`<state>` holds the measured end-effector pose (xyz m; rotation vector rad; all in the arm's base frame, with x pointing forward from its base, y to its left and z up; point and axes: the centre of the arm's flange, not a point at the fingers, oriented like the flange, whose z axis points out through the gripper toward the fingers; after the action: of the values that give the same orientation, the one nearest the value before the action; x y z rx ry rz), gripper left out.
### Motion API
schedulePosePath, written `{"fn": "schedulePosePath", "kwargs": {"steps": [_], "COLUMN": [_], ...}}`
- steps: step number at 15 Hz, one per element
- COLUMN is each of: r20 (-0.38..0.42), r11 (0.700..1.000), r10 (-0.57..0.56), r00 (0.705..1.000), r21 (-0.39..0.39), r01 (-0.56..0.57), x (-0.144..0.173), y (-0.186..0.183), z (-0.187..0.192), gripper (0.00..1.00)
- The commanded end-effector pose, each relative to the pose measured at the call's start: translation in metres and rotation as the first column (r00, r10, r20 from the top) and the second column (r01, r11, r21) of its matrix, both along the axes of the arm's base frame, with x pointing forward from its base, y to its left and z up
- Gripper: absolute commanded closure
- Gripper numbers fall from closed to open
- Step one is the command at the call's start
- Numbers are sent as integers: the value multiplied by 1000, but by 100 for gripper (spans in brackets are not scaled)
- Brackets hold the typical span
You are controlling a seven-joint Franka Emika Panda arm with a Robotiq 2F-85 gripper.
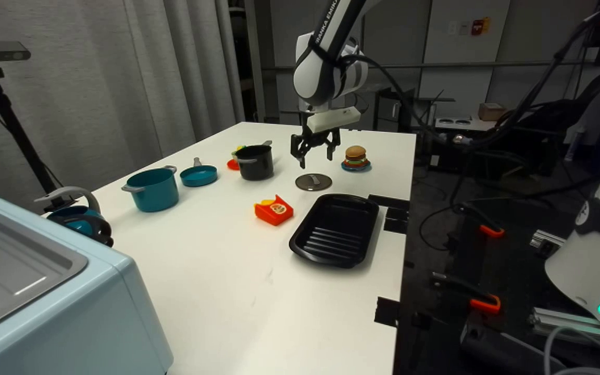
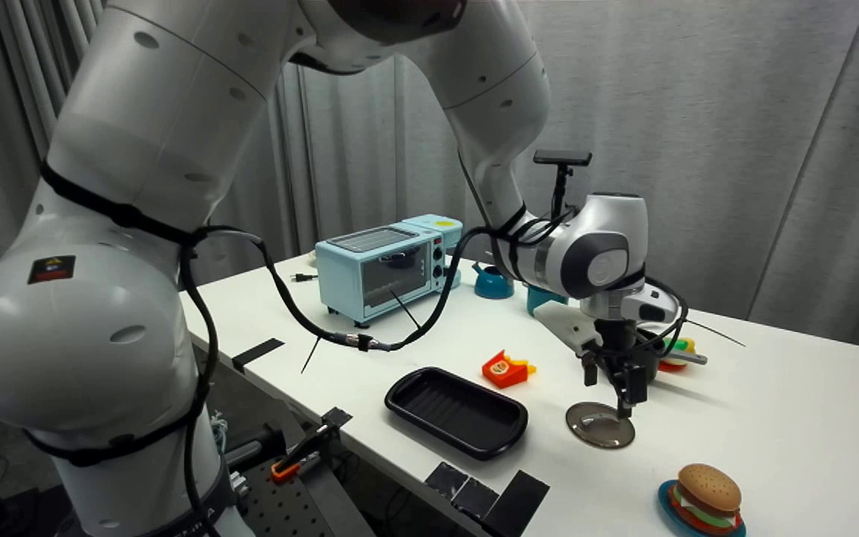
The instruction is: Cover the black pot with the lid on the table
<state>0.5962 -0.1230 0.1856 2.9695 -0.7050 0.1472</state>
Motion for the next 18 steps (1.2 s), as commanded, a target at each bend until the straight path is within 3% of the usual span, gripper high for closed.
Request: {"fn": "schedulePosePath", "kwargs": {"steps": [1,6,7,8,11,15,18], "r20": [8,-13,-16,-21,-21,-17,-11], "r11": [1000,999,999,999,999,997,994], "r10": [-30,-33,-35,-37,-47,-82,-104], "r00": [1000,999,999,999,999,996,994], "r21": [-7,-15,-15,-15,-15,-15,-16], "r01": [30,32,34,36,47,82,104], "x": [21,22,22,22,25,26,27], "y": [-5,-2,-2,-2,-3,0,-4], "z": [-18,-39,-42,-45,-47,-46,-43], "gripper": [0,0,8,26,51,82,99]}}
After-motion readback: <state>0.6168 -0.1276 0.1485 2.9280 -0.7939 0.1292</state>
